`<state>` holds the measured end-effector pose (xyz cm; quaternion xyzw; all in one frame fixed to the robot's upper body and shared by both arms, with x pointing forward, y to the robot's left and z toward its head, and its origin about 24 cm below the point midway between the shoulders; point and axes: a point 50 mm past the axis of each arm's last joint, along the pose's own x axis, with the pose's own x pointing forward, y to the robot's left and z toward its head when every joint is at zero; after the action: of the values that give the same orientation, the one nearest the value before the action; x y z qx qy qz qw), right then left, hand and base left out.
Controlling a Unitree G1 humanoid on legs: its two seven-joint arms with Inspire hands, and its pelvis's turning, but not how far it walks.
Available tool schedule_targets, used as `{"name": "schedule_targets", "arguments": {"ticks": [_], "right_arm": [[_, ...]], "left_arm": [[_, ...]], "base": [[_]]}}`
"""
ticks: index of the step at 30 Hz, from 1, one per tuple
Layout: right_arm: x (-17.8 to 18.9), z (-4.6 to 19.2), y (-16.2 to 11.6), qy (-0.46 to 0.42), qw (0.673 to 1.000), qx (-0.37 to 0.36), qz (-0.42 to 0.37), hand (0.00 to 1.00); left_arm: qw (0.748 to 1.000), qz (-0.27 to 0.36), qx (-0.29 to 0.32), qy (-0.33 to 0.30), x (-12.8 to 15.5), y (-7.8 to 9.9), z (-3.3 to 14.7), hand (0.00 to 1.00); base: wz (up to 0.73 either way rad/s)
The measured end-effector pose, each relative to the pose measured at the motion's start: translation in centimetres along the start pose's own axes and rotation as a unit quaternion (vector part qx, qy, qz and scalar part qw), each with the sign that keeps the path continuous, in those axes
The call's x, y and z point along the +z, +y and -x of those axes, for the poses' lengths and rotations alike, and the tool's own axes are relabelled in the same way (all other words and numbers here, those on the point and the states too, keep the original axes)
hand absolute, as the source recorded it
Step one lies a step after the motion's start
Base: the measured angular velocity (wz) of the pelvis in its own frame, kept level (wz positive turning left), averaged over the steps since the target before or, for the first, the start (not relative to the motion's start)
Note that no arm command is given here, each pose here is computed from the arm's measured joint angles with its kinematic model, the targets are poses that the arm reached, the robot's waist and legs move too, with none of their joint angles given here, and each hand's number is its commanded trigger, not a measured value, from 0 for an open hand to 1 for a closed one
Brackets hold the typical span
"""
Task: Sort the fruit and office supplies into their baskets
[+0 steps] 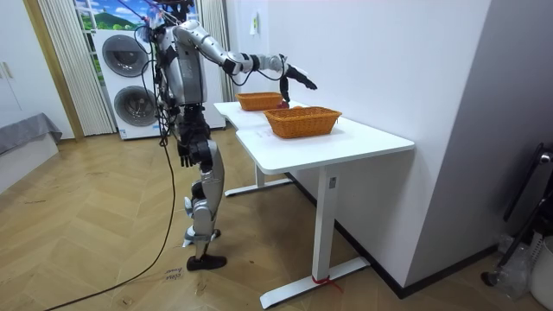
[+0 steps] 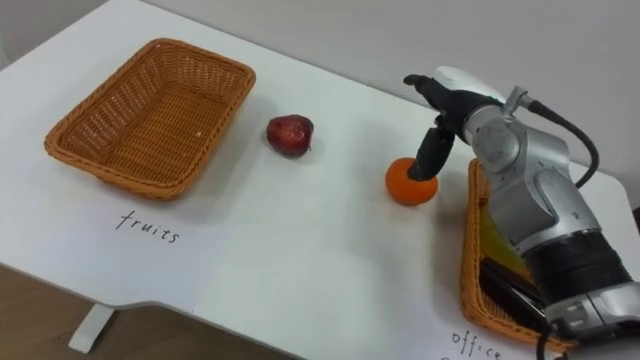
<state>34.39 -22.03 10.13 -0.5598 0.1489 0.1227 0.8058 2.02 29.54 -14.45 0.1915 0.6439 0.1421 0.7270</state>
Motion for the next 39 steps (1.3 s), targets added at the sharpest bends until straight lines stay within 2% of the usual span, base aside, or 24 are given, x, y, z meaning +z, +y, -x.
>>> {"name": "schedule_targets", "arguments": {"ticks": [27,39], "right_arm": [[1.0,-0.2,0.9,-0.026,0.999,0.021,-0.036,0.00],[1.4,-0.4,2.1,-0.031,0.998,0.043,-0.031,0.00]], "left_arm": [[1.000,-0.012,0.006,0.004,0.2,-0.6,-0.1,0.00],[1.000,-0.020,0.007,0.004,0.3,-0.8,0.0,0.00]], "base": [[0.00],[0.00]]}}
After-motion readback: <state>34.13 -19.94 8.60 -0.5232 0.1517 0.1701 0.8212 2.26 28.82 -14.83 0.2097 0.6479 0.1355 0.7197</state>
